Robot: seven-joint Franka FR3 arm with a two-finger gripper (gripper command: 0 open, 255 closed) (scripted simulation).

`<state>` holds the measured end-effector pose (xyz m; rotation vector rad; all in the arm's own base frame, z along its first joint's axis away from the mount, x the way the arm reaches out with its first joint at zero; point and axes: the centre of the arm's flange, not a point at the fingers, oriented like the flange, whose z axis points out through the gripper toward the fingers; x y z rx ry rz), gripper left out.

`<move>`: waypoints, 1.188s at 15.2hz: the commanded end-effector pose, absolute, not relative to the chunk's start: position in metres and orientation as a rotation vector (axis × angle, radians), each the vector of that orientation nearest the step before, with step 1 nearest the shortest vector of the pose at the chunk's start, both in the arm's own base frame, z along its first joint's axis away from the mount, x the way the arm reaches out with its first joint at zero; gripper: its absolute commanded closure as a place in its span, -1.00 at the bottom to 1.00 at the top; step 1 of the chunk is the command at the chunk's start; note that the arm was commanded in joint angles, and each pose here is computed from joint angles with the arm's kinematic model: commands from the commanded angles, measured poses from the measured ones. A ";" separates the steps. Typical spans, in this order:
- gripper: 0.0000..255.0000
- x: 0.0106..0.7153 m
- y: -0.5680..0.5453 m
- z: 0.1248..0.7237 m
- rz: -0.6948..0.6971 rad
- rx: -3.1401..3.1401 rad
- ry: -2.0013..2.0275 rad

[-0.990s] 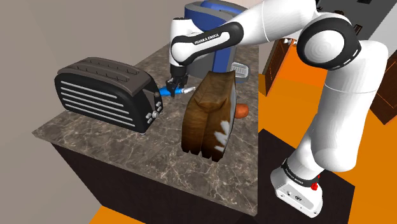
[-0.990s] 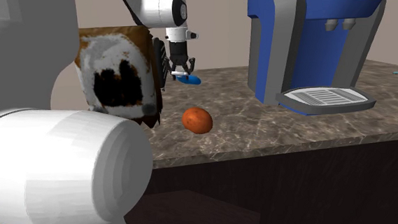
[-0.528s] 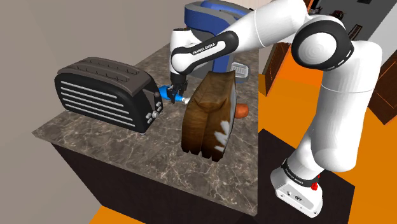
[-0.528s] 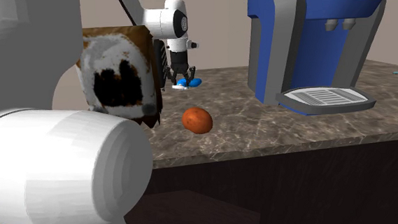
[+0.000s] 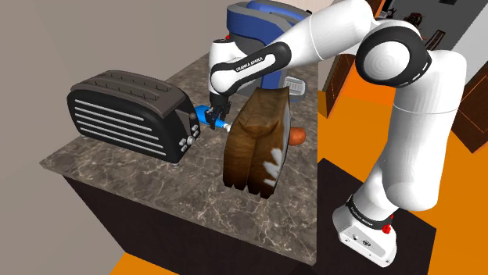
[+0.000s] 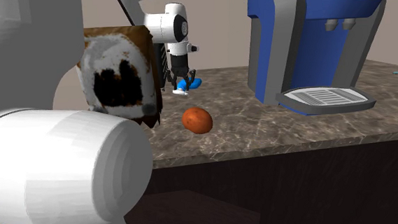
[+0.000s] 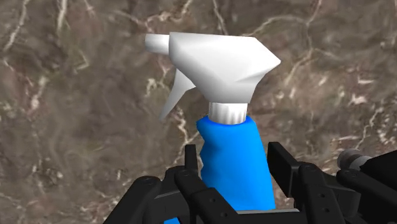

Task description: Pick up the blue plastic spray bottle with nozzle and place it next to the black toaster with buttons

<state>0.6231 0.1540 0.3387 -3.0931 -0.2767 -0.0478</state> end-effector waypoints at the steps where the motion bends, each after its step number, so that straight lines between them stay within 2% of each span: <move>1: 1.00 0.623 0.154 0.339 -0.048 -3.093 -0.277; 2: -1.00 0.623 0.154 0.339 -0.048 -3.093 -0.277; 7: -1.00 0.623 0.154 0.339 -0.048 -3.093 -0.277; 11: -1.00 0.622 0.152 0.389 -0.048 -3.093 -0.277; 18: -1.00 0.622 0.152 0.389 -0.048 -3.093 -0.277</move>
